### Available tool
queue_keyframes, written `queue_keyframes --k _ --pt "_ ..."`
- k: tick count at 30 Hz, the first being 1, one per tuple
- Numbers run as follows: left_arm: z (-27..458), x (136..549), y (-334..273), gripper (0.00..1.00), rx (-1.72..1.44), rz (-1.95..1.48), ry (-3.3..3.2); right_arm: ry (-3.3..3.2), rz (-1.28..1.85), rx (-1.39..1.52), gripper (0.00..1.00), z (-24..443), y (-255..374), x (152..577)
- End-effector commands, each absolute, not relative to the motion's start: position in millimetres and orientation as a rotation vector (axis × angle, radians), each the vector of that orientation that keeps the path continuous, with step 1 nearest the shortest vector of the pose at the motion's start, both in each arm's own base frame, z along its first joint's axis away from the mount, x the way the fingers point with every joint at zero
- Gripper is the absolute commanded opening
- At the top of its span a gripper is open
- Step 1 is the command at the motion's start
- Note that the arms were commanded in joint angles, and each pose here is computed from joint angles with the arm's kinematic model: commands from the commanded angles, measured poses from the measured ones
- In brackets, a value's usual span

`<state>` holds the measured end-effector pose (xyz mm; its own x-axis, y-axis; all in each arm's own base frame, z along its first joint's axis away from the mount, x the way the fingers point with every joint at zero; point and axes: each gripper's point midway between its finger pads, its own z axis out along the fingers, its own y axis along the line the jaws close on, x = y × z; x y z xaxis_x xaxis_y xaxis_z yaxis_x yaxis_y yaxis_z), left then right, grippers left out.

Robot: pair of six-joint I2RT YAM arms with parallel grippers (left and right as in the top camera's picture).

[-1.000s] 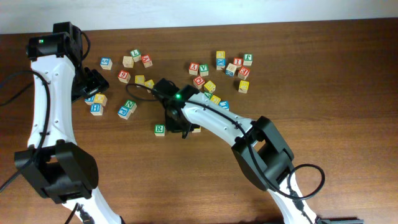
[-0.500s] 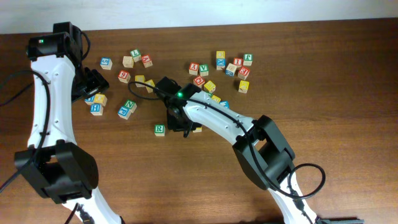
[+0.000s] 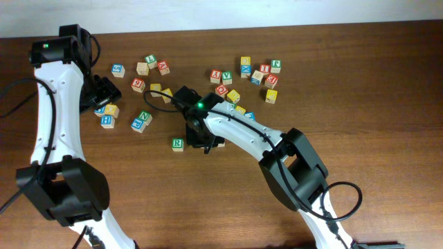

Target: Spell out RSS

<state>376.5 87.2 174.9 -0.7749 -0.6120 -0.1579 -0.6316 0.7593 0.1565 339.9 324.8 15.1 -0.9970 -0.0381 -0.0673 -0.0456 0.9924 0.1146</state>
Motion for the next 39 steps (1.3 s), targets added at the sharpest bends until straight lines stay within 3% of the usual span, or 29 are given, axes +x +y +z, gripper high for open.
queue_keyframes --k 1,8,16,30,35,39 --pt "181 376 89 0.99 -1.036 0.306 2.825 3.067 0.195 -0.047 0.25 16 329 343" --pt "181 376 89 0.99 -1.036 0.305 2.824 3.065 0.197 -0.047 0.33 16 329 344" --pt "181 376 89 0.99 -1.036 0.305 2.824 3.053 0.212 -0.048 0.34 19 332 347" --pt "181 376 89 0.99 -1.036 0.305 2.824 2.995 0.111 -0.085 0.41 78 324 362" --pt "181 376 89 0.99 -1.036 0.305 2.824 3.01 0.211 -0.113 0.43 86 341 354" --pt "181 376 89 0.99 -1.036 0.306 2.825 2.968 0.295 -0.177 0.54 90 369 348"
